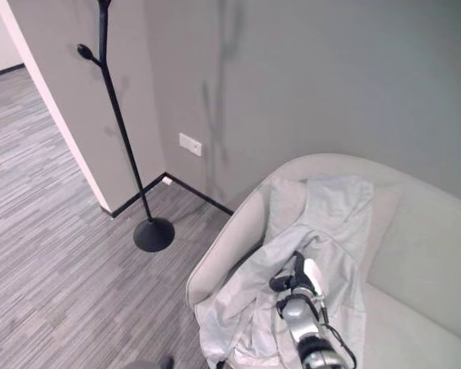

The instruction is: Hang the clothes on the sofa on the clothes rack.

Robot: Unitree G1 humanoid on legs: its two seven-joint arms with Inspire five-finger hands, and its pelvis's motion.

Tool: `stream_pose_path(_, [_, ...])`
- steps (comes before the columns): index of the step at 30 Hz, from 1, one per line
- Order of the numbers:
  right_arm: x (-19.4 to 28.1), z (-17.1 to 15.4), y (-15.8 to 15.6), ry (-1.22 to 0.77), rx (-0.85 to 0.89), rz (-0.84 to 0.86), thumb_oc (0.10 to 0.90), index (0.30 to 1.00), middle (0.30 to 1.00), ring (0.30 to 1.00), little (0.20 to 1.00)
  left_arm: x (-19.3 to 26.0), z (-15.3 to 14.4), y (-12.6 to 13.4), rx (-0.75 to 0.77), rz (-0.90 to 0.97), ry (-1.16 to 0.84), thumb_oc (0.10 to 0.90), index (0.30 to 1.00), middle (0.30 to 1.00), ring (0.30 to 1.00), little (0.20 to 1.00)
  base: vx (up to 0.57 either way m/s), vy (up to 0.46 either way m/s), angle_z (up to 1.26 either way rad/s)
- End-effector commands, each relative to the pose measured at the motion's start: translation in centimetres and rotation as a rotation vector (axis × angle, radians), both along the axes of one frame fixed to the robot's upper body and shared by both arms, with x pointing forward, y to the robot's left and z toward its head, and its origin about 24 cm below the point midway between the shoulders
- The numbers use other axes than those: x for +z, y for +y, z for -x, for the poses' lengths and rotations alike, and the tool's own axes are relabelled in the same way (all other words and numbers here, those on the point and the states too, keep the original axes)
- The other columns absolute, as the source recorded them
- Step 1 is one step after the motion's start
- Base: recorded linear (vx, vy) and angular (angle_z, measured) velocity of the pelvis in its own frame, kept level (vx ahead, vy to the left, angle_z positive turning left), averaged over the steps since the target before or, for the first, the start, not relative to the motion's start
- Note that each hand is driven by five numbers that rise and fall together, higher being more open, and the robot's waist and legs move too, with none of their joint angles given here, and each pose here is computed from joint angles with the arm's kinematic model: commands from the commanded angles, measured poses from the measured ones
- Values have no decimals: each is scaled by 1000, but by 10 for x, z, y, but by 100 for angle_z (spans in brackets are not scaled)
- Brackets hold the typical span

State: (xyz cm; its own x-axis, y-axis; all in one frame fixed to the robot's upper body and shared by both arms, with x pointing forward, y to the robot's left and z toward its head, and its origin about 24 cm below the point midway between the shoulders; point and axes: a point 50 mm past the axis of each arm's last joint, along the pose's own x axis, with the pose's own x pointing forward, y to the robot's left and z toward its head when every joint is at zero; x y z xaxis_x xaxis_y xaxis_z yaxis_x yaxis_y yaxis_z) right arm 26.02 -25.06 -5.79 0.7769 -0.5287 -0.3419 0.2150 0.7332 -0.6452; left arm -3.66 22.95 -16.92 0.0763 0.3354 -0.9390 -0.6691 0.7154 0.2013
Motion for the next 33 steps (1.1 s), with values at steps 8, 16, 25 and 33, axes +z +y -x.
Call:
stream_pose_path(8, [56,-59,11,-272,-33,-76,800,900,900,900,900,13,-131,-5,-164,-59,-401,800,900,900,900,900,-128,-1,-13])
stream_pose_path(16, [43,-43,26,-276,35,-85,800,900,900,900,900,8,-119,-12,-178,-53,-346,800,900,900,900,900,47,4,-11])
stream_pose_path(25, [67,-7,15,-425,157,17,800,900,900,900,900,6,-112,-9,-176,-59,-292,800,900,900,900,900,54,-2,-16])
stream_pose_path(33, [112,51,32,-542,482,153,800,900,900,900,900,6,-115,-8,-201,-58,-282,800,900,900,900,900,22,5,-17])
